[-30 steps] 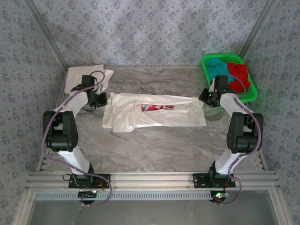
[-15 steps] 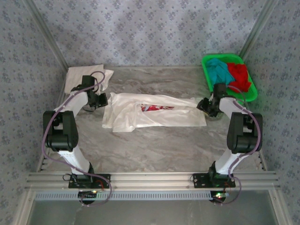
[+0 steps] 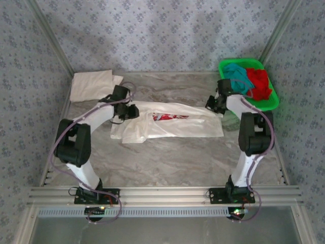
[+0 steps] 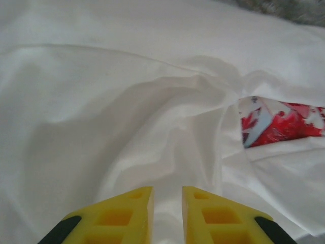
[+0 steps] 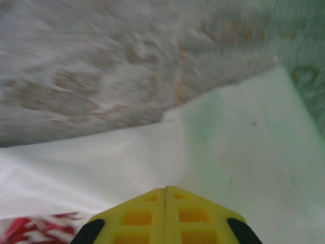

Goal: Fold and stack the t-shirts

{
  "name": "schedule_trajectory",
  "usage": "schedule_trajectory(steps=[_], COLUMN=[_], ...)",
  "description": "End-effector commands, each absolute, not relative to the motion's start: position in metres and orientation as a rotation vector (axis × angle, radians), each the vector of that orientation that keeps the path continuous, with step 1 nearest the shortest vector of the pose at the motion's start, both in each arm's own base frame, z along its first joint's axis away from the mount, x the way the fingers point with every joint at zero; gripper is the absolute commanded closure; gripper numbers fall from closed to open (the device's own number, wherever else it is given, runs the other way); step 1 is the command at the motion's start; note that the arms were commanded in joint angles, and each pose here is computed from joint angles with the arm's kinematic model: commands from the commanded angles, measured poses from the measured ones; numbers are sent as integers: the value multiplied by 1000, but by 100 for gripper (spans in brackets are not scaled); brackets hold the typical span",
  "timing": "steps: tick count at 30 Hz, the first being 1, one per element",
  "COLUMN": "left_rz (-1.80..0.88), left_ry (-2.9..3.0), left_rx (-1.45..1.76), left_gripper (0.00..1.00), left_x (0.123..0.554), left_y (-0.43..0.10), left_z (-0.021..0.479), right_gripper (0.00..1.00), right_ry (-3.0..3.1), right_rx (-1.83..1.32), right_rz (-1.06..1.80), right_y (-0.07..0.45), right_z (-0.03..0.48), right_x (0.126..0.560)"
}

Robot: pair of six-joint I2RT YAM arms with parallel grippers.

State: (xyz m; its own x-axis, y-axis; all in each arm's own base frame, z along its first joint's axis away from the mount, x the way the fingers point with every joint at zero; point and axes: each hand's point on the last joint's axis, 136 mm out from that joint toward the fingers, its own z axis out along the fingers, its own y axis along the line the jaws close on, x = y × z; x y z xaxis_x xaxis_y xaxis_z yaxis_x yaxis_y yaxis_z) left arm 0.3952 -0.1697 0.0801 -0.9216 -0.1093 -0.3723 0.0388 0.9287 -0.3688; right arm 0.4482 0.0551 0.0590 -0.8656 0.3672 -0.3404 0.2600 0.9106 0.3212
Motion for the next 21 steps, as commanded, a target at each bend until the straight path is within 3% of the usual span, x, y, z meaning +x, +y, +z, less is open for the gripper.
schedule_trajectory(steps=[1, 7, 14, 21], left_rz=[-525, -498, -456, -557], left_ry=[2688, 2743, 2787, 2732], left_rx=[-147, -212, -210, -114], left_gripper=[79, 83, 84, 84], left_x=[413, 423, 439, 503], left_y=[-171, -170, -169, -204], left_z=[65, 32, 14, 23], right_gripper=[100, 100, 100, 100], right_ry=[2710, 2768, 2811, 2822], right_rx=[525, 568, 633, 665], right_rz=[363, 353, 360, 495], right_y=[49, 44, 48, 104], right_z=[37, 13, 9, 17], right_x=[445, 421, 338, 255])
